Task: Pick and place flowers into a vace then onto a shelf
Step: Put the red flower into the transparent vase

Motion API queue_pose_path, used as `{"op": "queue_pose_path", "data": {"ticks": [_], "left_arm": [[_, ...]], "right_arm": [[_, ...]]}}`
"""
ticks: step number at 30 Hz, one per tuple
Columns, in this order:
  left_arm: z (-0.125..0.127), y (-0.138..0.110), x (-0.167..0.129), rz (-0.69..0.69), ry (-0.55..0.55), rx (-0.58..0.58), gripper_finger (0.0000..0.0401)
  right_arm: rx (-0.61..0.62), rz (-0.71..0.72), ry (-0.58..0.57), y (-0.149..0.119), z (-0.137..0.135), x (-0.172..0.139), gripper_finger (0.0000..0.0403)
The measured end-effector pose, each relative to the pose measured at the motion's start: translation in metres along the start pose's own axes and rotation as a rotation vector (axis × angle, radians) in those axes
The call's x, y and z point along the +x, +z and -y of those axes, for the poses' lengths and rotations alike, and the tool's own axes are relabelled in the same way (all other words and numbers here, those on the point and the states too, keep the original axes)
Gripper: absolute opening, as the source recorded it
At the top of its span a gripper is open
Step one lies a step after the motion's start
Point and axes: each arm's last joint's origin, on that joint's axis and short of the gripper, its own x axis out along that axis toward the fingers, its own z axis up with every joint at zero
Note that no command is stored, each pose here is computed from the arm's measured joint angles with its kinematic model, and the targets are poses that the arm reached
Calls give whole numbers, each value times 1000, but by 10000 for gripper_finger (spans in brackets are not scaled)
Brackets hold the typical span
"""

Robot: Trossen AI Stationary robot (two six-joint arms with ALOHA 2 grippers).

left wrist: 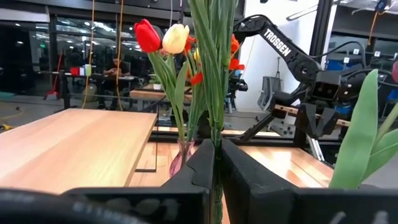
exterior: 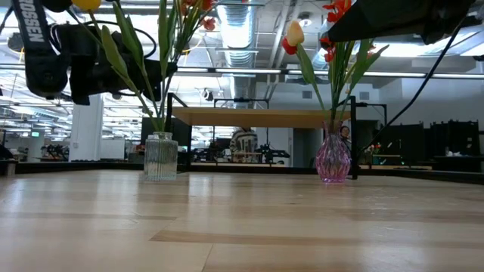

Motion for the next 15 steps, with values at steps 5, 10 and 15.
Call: {"op": "queue_pose_path", "data": {"ticks": [5,10,15], "left_arm": [[-2,-4,1,-5,1,-14,0],[-2,-7,1,-14,2,-23,0],[-1,-7,2,-14,-6,-15,0]], "right_arm": [[-1,0,0,0,0,0,1],[-1,0,-1,0,0,0,1],[-1,0,0,0,0,0,1]]}}
